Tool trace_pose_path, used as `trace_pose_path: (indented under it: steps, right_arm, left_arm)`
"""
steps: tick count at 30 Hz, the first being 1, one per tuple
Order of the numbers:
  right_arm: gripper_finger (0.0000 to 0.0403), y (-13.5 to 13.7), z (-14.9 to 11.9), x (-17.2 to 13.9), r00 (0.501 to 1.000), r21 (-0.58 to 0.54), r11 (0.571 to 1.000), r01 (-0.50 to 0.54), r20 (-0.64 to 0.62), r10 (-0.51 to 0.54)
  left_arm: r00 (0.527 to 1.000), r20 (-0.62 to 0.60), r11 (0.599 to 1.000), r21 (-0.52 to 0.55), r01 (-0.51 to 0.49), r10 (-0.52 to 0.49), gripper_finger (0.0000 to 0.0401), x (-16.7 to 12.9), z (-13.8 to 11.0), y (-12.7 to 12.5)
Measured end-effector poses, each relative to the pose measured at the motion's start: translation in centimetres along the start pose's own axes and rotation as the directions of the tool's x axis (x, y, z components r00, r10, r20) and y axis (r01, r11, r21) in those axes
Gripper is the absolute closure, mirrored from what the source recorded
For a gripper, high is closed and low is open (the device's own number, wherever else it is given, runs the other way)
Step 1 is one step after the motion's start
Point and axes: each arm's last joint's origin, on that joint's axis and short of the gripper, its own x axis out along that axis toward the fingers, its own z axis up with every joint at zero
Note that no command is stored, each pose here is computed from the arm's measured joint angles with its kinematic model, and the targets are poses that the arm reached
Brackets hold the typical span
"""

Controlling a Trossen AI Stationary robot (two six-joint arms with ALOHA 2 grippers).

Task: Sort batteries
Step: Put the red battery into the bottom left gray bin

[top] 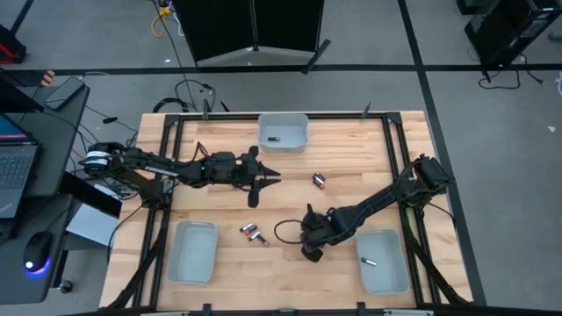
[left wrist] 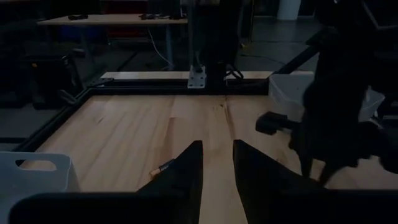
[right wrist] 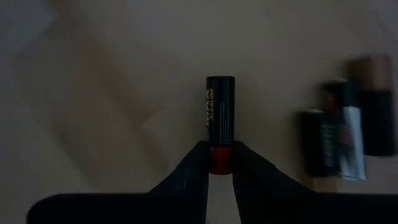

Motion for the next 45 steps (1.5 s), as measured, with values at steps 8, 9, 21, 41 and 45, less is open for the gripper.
trace_pose_path:
  steps: [8,9,21,41,45]
  right_arm:
    - [0.0345,1.0,1.1,-0.5,0.993,-0.201,0.978,-0.055,0.087,0.074]
    - [0.0345,1.0,1.3,-0.4,0.990,-0.232,0.970,-0.069,0.104,0.095]
    - [0.0341,-1.1,6.8,0.9,0.863,-0.474,0.863,-0.175,0.349,0.366]
    - [0.0341,-5.9,7.6,-2.1,0.497,-0.605,0.780,-0.163,0.633,0.594]
    - [0.0341,-7.0,7.7,-3.8,0.427,-0.598,0.790,-0.137,0.684,0.592]
  left_arm:
    - [0.988,0.155,0.998,-0.054,0.037,-0.029,0.0315,-1.2,-0.7,-0.1]
    - [0.981,0.190,0.997,-0.067,0.050,-0.036,0.0317,-1.5,-0.9,-0.2]
    - [0.939,0.335,0.984,-0.122,0.127,-0.080,0.0326,-4.3,-3.0,-0.3]
    - [0.914,0.393,0.977,-0.139,0.164,-0.097,0.0312,-4.5,-2.4,-0.6]
    - [0.917,0.384,0.977,-0.129,0.172,-0.110,0.0286,-4.4,-2.4,-1.5]
